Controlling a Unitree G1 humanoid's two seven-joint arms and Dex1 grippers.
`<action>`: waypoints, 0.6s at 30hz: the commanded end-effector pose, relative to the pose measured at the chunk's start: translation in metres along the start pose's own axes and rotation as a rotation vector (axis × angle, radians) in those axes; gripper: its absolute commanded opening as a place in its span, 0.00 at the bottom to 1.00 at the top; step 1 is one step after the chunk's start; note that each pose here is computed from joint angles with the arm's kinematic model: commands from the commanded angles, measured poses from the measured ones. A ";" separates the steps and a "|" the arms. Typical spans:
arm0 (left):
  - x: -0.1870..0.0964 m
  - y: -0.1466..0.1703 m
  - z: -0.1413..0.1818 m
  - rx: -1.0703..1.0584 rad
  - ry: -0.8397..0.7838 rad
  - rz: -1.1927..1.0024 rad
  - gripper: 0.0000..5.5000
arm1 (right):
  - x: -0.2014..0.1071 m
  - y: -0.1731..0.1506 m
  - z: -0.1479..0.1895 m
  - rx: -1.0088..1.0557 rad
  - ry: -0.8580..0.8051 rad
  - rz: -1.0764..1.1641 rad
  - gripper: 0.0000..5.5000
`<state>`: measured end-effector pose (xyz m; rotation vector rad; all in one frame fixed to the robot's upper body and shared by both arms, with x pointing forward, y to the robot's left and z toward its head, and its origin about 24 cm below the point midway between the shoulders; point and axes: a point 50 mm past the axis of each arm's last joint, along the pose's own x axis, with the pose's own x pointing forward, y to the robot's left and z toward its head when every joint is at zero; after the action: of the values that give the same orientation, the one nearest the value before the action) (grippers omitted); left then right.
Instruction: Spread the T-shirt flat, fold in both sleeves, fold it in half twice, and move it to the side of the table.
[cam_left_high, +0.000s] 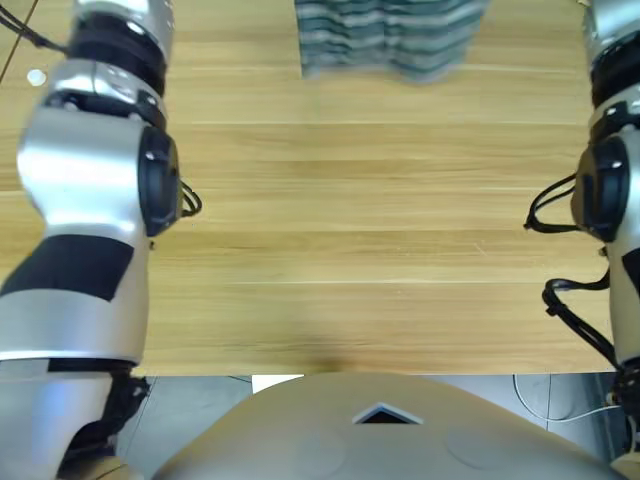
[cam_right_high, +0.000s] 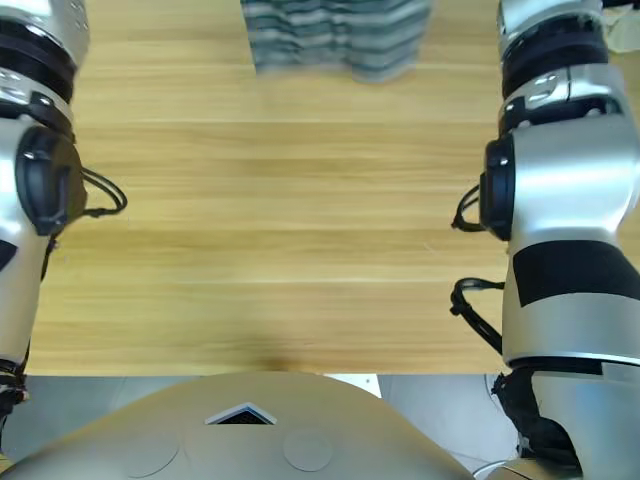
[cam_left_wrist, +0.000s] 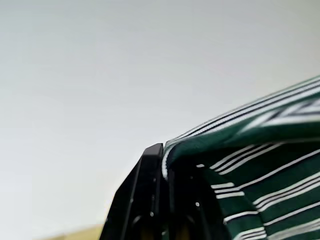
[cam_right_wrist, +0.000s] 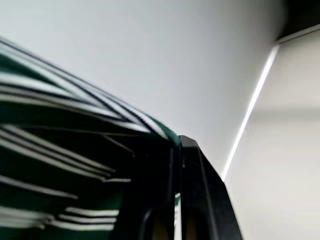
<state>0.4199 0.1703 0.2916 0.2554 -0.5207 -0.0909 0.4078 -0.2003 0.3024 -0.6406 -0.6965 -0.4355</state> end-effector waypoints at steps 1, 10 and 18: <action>-0.073 -0.005 -0.107 0.109 0.327 -0.133 0.00 | -0.050 0.010 -0.055 -0.047 0.062 0.193 0.00; -0.356 -0.079 -0.169 -0.214 0.435 -1.358 0.00 | -0.310 -0.029 -0.113 0.319 0.085 1.272 0.00; -0.363 -0.058 -0.160 -0.143 0.490 -1.157 0.00 | -0.364 -0.063 -0.122 0.235 0.290 1.468 0.00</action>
<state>0.1885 0.1911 -0.0160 0.3418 0.0211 -1.2135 0.1707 -0.2649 -0.0022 -0.6458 0.0799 0.9175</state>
